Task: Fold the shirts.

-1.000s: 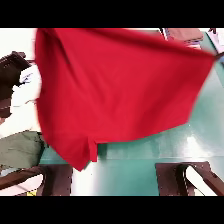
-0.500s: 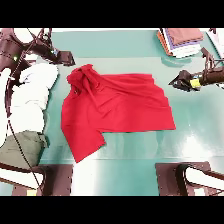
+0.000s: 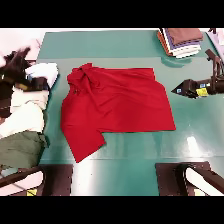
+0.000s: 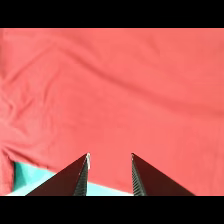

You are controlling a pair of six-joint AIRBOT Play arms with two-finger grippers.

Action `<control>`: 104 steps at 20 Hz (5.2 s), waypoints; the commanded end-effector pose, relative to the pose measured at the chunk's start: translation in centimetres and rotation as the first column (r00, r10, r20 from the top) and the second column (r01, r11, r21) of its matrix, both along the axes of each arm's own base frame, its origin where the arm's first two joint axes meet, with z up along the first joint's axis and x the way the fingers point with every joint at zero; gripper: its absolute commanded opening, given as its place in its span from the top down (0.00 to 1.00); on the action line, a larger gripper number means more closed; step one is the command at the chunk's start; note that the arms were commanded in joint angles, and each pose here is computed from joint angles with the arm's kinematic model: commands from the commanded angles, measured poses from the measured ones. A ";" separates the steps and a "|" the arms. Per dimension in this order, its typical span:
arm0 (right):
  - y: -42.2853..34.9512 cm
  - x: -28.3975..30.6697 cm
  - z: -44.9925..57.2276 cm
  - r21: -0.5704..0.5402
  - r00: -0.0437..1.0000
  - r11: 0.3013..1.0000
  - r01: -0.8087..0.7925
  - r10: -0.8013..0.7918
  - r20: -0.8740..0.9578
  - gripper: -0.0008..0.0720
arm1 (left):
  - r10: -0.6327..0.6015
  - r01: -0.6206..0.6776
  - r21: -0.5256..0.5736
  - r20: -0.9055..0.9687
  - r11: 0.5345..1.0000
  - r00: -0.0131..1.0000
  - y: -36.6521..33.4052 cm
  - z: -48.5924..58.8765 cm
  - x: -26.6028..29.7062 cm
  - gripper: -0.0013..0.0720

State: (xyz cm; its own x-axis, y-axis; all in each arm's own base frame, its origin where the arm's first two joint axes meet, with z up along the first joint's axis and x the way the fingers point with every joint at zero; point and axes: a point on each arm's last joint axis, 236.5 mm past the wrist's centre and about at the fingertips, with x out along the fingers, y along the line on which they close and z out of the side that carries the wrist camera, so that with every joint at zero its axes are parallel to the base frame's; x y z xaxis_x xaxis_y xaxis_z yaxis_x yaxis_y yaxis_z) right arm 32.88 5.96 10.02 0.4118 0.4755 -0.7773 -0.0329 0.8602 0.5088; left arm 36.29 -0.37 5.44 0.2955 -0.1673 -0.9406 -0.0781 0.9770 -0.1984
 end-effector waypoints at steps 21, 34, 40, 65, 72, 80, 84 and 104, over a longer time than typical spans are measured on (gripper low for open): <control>-9.6 -10.1 -10.8 -0.173 0.912 0.959 0.226 -0.271 -0.307 0.32 | -0.019 0.009 -0.311 -0.031 0.951 0.999 -8.6 -10.1 -7.7 0.95; -5.4 -10.2 -20.0 0.059 0.817 0.890 0.452 -0.387 -0.429 0.39 | -0.018 0.009 -0.316 -0.026 0.949 1.000 -8.7 -9.9 -7.5 0.95; -2.8 -7.3 -20.8 0.039 0.877 0.936 0.349 -0.312 -0.367 0.94 | -0.028 0.020 -0.325 -0.020 0.945 0.999 -9.0 -8.8 -7.1 0.95; -7.2 -2.1 27.0 -0.337 0.845 0.905 0.258 -0.042 0.533 0.97 | -0.029 0.163 -0.098 0.769 0.982 0.639 -6.9 34.3 -2.8 0.95; -7.6 7.9 1.9 -0.321 0.999 0.947 0.023 -0.037 -0.039 0.97 | 0.007 0.058 -0.235 0.268 0.970 0.963 -6.2 8.0 8.5 0.95; -5.4 17.6 -4.5 -0.272 0.997 0.962 -0.024 0.002 -0.082 0.97 | 0.026 0.050 -0.265 0.276 0.963 0.961 -6.0 2.0 16.5 0.95; -6.4 14.8 -4.9 -0.300 0.989 0.952 -0.061 0.016 -0.148 0.97 | -0.107 0.117 -0.159 0.068 0.980 0.992 -4.4 -1.8 11.5 0.95; -4.1 1.6 -4.6 -0.266 0.987 0.963 -0.047 0.004 -0.160 0.47 | 0.018 -0.030 -0.055 -0.209 0.998 0.978 -2.8 -7.8 -11.7 0.30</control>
State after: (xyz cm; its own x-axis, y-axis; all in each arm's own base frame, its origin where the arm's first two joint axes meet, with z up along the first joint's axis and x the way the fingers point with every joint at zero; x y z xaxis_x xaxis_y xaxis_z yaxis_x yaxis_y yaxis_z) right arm 36.64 1.46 4.81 0.2128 0.2575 -0.9426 0.0104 0.9640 0.2657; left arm 30.64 -3.32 -0.11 0.1454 -0.2408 -0.9596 -0.0834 0.9635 -0.2544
